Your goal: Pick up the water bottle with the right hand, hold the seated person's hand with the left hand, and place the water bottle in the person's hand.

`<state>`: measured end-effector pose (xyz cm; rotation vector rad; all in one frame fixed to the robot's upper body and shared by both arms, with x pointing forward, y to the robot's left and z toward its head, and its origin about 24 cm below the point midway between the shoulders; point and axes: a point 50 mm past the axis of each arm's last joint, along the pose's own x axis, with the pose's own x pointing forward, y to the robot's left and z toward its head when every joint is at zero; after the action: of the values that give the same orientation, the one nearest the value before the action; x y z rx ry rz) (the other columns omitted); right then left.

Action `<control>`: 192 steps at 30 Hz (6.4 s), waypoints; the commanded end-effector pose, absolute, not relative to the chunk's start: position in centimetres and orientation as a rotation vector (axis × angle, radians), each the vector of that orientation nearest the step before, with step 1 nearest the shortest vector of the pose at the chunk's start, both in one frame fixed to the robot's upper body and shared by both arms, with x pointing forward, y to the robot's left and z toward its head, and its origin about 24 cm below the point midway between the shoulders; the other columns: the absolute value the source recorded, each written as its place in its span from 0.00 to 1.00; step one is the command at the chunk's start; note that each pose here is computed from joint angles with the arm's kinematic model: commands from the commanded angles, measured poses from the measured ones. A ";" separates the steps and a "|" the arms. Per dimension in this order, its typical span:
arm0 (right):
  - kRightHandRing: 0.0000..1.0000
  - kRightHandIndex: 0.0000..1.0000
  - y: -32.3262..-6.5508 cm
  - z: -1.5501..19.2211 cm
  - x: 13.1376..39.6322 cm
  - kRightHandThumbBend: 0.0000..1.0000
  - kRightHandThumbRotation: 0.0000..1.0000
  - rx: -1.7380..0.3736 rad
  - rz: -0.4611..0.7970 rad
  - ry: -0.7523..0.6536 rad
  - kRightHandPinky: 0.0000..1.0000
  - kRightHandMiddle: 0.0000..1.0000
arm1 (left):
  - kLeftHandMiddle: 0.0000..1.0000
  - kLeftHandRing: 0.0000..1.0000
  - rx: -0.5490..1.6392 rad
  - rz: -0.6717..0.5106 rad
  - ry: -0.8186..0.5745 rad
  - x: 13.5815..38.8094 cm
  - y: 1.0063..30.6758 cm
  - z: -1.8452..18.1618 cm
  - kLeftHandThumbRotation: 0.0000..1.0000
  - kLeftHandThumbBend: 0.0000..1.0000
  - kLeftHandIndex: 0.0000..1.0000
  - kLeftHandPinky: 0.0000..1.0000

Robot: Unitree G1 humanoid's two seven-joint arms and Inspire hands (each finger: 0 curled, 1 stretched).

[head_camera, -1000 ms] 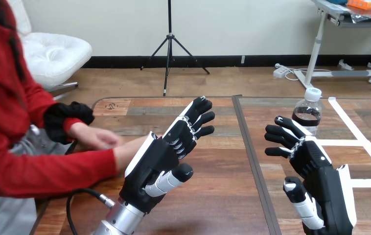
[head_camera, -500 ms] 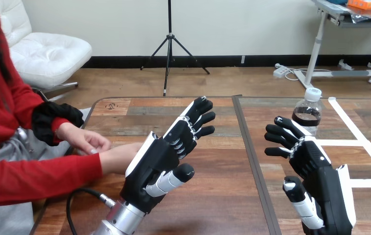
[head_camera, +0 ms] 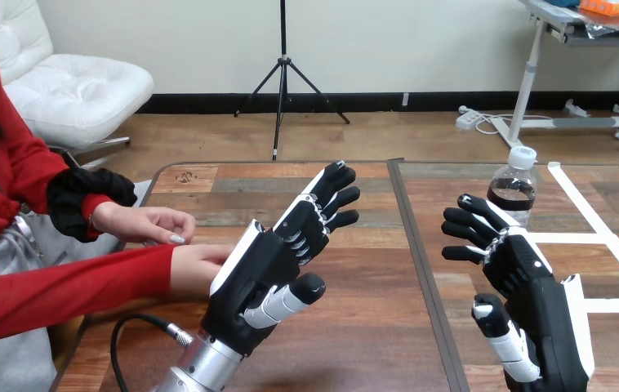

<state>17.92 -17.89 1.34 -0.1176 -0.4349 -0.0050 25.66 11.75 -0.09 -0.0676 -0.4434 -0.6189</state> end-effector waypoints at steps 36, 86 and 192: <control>0.78 0.83 -23.0 3.6 20.0 1.00 0.75 -0.241 -0.172 -0.485 0.68 0.80 | 0.97 0.95 -0.060 -0.629 -0.494 26.6 11.2 1.1 0.77 1.00 0.97 0.90; 0.75 0.79 -25.0 3.7 21.8 1.00 0.69 -0.258 -0.273 -0.434 0.60 0.77 | 0.97 0.95 -0.059 -0.618 -0.489 26.5 11.4 1.0 0.78 1.00 0.96 0.90; 0.58 0.61 -22.8 3.7 21.2 1.00 0.33 -0.255 -0.207 -0.421 0.49 0.62 | 0.96 0.95 -0.058 -0.622 -0.497 26.5 11.3 1.0 0.77 1.00 0.96 0.89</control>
<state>20.54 -22.91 2.12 -0.2319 -0.3492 -0.2176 25.67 11.67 -0.09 -0.0627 -0.4403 -0.6232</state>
